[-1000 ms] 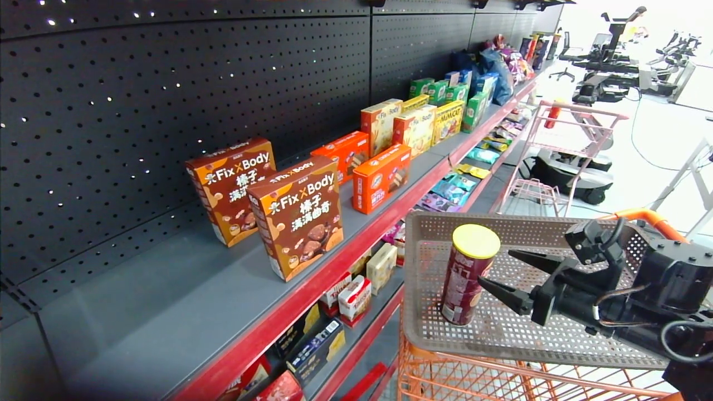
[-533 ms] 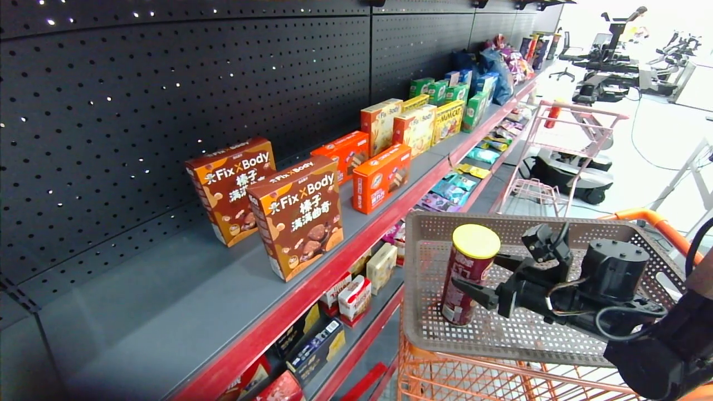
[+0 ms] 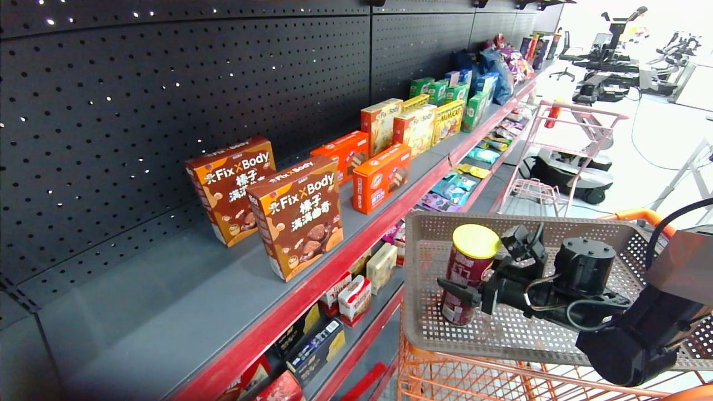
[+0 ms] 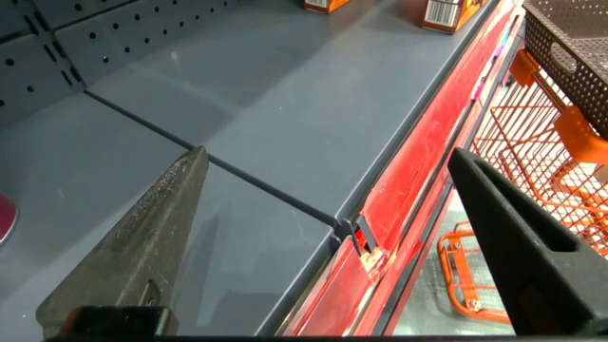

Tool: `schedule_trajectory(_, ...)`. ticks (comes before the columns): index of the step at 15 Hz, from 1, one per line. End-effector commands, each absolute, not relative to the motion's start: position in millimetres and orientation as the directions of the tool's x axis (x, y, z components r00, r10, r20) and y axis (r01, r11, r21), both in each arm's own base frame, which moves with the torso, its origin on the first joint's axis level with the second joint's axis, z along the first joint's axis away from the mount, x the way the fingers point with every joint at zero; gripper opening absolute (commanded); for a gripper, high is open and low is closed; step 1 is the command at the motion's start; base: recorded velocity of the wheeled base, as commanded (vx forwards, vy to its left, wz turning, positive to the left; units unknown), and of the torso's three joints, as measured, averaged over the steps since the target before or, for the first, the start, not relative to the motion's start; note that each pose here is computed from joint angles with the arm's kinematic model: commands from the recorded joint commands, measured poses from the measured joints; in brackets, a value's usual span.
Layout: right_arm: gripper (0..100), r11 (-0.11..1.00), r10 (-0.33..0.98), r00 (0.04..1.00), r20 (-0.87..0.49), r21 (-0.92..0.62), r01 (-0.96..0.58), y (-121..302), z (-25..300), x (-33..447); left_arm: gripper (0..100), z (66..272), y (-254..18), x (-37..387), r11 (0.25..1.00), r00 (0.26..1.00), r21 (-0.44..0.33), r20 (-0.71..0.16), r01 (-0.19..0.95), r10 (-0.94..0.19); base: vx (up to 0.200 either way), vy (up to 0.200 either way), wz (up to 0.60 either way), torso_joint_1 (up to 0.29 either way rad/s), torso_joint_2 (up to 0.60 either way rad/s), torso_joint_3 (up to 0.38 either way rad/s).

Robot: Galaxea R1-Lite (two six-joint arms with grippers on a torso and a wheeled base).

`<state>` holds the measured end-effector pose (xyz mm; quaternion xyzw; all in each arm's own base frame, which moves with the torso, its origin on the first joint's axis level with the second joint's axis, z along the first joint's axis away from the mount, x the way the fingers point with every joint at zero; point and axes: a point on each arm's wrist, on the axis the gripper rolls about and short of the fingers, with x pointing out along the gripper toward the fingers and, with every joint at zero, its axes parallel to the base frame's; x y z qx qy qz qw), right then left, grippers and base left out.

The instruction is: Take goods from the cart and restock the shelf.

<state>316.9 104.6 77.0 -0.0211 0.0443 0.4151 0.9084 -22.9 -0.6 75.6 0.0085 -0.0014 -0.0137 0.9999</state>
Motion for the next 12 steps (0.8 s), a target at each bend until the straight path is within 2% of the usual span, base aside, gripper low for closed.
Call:
schedule_trajectory(1,100,0.655,0.751,0.652,-0.102,-0.003,-0.756,106.1,72.8,322.1,100,75.6,-0.6,-22.8,0.999,1.0,0.017,0.002,0.028,-0.028,0.0,0.0,0.0,0.0,0.0,0.0)
schedule_trajectory(4,100,0.639,0.766,0.637,-0.088,-0.01,-0.769,109.5,72.8,328.9,100,75.6,-0.6,-22.8,0.999,1.0,0.017,0.002,0.028,-0.028,0.0,0.0,0.0,0.0,0.0,0.0)
schedule_trajectory(5,0,0.616,0.784,0.615,-0.082,-0.01,-0.787,110.8,72.6,331.3,100,75.6,-0.6,-22.8,0.999,1.0,0.017,0.002,0.028,-0.028,0.0,0.0,0.0,0.0,0.0,0.0)
schedule_trajectory(12,0,0.609,0.79,0.609,-0.068,-0.018,-0.793,110.9,81.9,325.9,100,75.6,-0.6,-22.8,0.999,1.0,0.017,0.002,0.028,-0.028,0.0,0.0,0.0,0.0,0.0,0.0)
